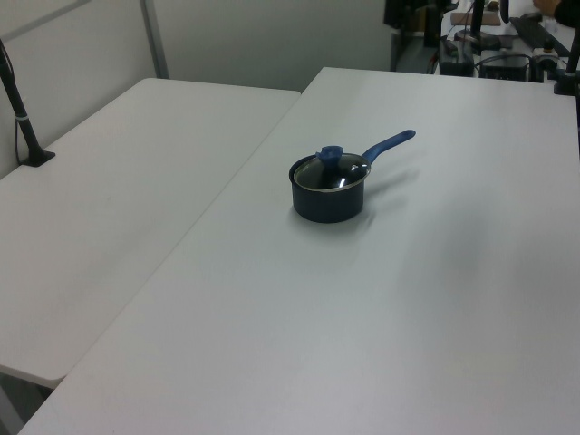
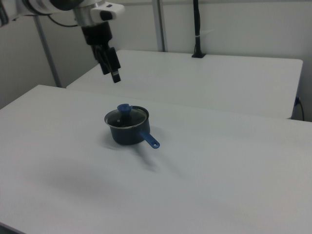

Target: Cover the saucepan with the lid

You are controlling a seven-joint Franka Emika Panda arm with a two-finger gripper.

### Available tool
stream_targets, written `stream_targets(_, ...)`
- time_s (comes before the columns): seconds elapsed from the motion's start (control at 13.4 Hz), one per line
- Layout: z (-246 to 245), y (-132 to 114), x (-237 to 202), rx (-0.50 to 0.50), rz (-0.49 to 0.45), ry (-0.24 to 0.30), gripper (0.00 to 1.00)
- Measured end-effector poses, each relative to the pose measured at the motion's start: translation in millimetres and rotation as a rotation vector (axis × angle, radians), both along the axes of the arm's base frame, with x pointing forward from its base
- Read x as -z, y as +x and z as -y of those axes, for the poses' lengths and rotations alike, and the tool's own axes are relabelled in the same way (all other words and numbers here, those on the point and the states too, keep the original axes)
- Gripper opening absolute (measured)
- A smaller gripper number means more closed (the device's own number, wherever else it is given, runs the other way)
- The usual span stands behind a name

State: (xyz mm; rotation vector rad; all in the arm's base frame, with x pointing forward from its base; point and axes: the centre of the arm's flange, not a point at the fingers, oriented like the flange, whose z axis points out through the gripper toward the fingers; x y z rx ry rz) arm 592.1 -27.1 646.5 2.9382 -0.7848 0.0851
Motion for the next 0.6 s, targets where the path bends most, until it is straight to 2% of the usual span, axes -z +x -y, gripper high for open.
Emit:
stream_targets(0.15,-5.3,-24.8,-2.3,-0.072,-0.022,-0.004,1.00)
stream_targets(0.3,-10.2,-42.2,0.8,-0.235,-0.056,-0.007,1.00)
stream_targets(0.45,-5.6,-44.9,-0.2,-0.319,-0.043,-0.011,1.00)
stream_targets(0.6,3.5,-40.2,-1.7,-0.346,0.003,-0.009,1.00)
